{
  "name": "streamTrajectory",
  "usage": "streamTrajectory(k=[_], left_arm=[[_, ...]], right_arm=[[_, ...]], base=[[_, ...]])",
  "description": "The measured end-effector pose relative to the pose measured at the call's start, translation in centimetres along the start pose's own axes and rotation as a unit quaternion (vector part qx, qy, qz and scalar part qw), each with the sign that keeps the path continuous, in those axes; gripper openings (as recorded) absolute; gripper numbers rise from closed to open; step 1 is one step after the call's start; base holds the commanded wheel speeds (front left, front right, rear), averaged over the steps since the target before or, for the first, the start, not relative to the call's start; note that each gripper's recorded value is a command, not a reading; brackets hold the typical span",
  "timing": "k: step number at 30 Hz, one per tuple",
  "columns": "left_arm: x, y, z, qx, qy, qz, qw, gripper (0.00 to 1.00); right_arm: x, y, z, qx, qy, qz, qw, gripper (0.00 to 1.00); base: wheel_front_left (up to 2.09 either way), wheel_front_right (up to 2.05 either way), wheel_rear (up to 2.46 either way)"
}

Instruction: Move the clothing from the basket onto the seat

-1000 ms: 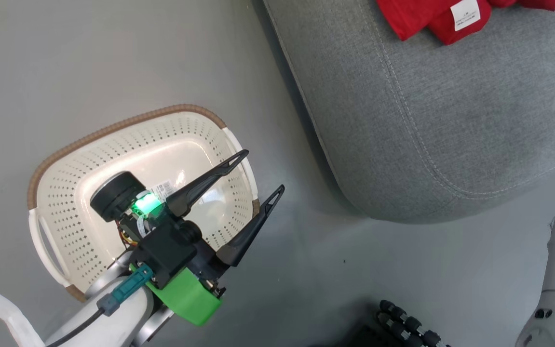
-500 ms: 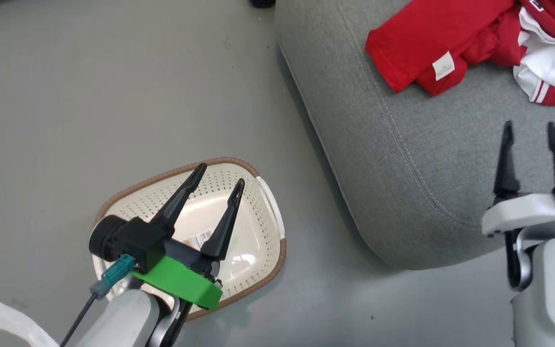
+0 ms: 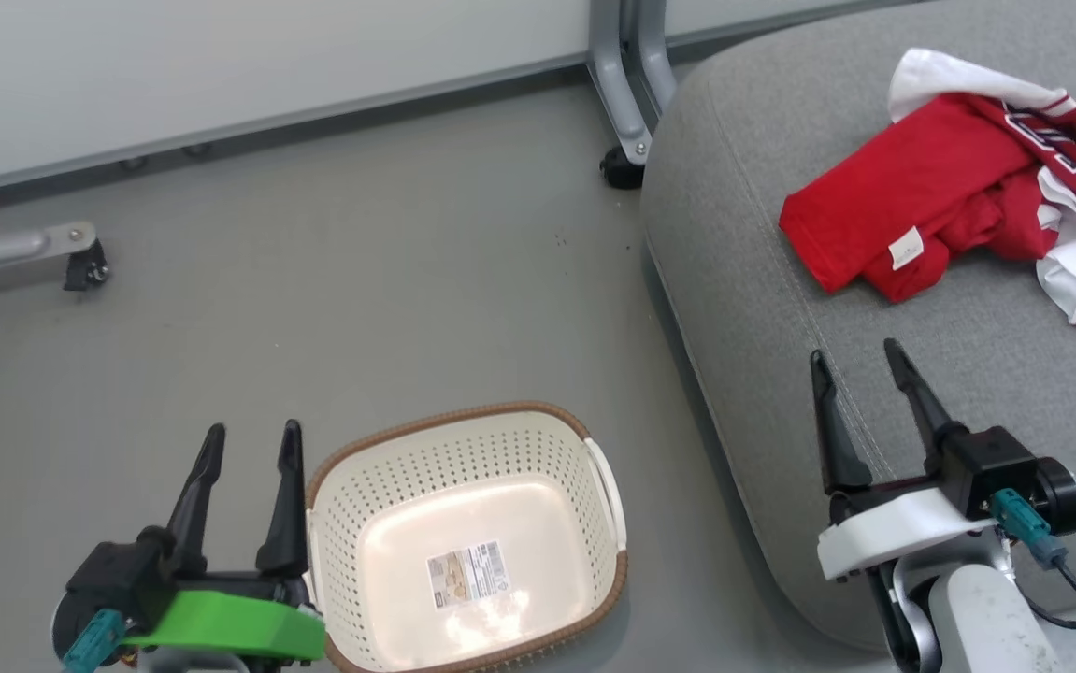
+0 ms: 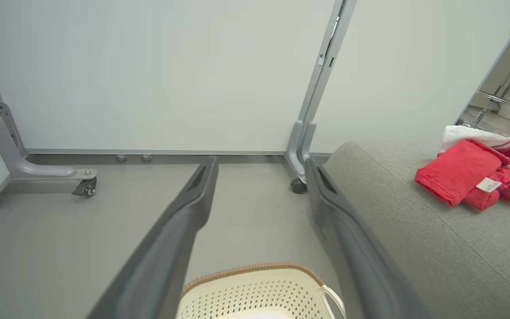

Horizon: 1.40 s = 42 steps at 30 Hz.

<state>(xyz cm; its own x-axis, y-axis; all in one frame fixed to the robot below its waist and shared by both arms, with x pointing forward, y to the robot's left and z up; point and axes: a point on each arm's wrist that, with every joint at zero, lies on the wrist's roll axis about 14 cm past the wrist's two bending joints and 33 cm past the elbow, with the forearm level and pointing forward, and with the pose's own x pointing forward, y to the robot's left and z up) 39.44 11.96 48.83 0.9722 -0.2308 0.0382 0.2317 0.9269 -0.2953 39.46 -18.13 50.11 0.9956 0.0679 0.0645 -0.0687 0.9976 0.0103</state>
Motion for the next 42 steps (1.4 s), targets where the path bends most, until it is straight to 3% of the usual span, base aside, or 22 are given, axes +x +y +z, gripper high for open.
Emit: streamTrajectory(k=[5, 11, 19, 42], left_arm=[[-4.1, 3.5, 3.1, 0.036, -0.046, 0.067, 0.996, 1.0], [-7.4, 4.1, 3.7, 0.051, -0.055, 0.091, 0.993, 1.0], [-9.8, 3.6, 3.7, 0.059, -0.058, 0.094, 0.992, 1.0], [-10.0, 2.8, 2.8, 0.086, -0.041, 0.079, 0.992, 1.0]], right_arm=[[-1.0, 4.2, 2.7, 0.016, -0.04, 0.058, 0.997, 1.0], [-3.0, 6.1, 3.8, 0.024, -0.056, 0.083, 0.995, 1.0], [-6.0, 6.1, 3.3, 0.03, -0.049, 0.078, 0.995, 1.0], [-6.9, 5.3, 3.5, 0.035, -0.054, 0.064, 0.996, 1.0]], base=[[0.0, 0.0, 0.0], [0.0, 0.0, 0.0], [0.0, 0.0, 0.0], [0.0, 0.0, 0.0]])
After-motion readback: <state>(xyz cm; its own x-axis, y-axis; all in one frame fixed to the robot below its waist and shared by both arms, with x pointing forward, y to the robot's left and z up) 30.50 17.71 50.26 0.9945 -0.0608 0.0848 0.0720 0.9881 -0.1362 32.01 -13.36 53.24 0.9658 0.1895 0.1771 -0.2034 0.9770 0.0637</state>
